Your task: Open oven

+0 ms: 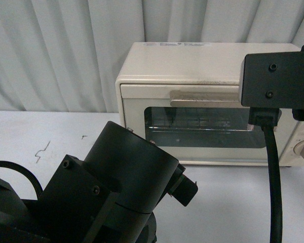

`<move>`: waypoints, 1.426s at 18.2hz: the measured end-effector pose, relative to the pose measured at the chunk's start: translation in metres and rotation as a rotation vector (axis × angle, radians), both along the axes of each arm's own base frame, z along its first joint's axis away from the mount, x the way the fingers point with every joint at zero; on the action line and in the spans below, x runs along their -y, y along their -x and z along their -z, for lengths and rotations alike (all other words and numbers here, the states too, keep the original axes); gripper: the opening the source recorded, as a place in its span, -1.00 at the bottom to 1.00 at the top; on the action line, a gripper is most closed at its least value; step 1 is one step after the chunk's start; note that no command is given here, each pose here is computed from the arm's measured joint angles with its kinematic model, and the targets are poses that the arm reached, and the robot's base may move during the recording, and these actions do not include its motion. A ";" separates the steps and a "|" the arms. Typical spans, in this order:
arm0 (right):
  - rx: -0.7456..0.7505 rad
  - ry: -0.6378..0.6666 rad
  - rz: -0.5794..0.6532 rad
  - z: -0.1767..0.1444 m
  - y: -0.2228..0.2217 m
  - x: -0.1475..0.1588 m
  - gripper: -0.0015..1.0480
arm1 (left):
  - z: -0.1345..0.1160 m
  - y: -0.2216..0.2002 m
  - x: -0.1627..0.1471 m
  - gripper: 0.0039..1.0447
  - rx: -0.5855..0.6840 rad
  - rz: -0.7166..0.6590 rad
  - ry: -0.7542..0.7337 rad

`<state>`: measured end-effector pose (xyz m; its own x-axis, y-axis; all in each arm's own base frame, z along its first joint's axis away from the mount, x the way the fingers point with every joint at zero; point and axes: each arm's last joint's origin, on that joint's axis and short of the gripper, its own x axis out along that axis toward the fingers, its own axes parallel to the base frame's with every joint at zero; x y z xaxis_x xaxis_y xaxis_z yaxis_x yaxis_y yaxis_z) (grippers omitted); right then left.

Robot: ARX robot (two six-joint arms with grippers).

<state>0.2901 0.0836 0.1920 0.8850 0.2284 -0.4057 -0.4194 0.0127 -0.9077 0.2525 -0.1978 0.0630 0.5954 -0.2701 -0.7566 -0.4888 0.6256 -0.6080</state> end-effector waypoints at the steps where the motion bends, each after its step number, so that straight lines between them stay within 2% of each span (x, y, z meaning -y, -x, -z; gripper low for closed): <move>1: -0.006 0.000 -0.005 0.002 -0.001 -0.001 -0.96 | 0.000 0.000 0.000 0.88 0.000 0.000 0.000; 10: -0.038 -0.010 -0.033 0.007 -0.022 -0.016 -0.96 | 0.000 0.000 0.000 0.88 0.000 0.000 0.000; 16: -0.066 -0.045 -0.021 0.009 -0.021 -0.021 -0.96 | 0.000 0.000 0.000 0.88 0.000 0.000 0.000; 26: -0.110 -0.127 0.027 0.011 -0.014 -0.014 -0.96 | 0.000 0.000 0.000 0.88 0.000 0.000 0.000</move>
